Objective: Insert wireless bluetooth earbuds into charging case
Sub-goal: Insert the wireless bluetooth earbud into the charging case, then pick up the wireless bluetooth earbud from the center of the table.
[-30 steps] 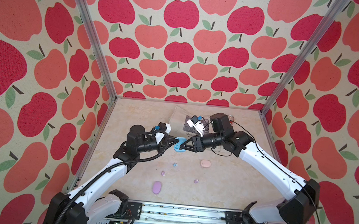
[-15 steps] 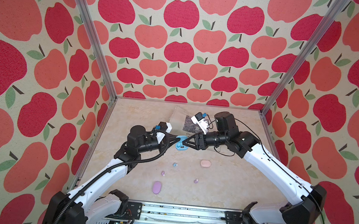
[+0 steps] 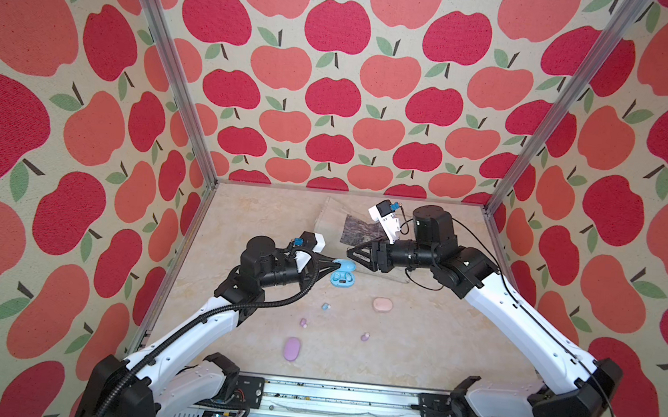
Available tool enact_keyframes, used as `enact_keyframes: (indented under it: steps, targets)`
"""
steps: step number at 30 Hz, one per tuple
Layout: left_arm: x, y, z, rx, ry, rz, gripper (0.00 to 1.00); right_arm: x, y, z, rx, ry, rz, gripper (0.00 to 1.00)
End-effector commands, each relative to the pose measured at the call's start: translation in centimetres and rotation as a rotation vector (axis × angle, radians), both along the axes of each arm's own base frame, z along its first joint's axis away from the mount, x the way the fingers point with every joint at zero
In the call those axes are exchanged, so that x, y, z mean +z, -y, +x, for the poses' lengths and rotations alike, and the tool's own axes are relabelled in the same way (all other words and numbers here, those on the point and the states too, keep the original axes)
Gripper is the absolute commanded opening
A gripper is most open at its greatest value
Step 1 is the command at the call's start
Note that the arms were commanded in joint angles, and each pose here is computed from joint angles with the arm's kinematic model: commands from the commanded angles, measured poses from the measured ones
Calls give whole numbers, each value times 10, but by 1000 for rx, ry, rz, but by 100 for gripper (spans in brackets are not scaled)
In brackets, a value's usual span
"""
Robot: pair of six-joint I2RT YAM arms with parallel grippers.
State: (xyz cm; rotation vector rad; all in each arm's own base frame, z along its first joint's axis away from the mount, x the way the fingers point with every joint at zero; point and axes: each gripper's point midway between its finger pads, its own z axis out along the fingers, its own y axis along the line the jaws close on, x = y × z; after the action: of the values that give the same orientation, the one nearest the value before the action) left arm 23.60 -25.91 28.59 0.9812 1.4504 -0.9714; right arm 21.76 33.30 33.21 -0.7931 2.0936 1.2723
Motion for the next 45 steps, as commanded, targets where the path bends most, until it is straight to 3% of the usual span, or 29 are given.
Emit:
enact_keyframes:
  steps: [1, 8, 13, 18, 24, 27, 33, 37, 45]
  targets:
    - [25, -3, 0, 28, 86, -16, 0, 7, 7, -3, -30, 9, 16, 48]
    - [25, -22, 16, 211, 115, 15, 0, -18, 21, -5, -128, -25, -52, 49]
    - [15, -58, 35, 459, 82, 61, 0, -75, 38, 1, -255, -182, -221, 51]
    - [2, -101, 37, 662, 27, 54, 0, -131, 23, -3, -235, -324, -345, 50]
    - [-14, -139, 20, 801, -23, 11, 0, -179, -12, 0, -287, -439, -525, 47]
    - [-18, -155, 7, 855, -34, -31, 0, -187, -46, 1, -99, -357, -573, 47]
    - [-22, -174, -18, 896, -40, -72, 0, -216, -54, -4, 488, 40, -709, 48]
    - [-25, -181, -26, 908, -37, -52, 0, -246, -48, 11, 664, 233, -808, 48]
    - [-29, -185, -32, 917, -50, -33, 0, -277, -65, 10, 771, 295, -783, 47]
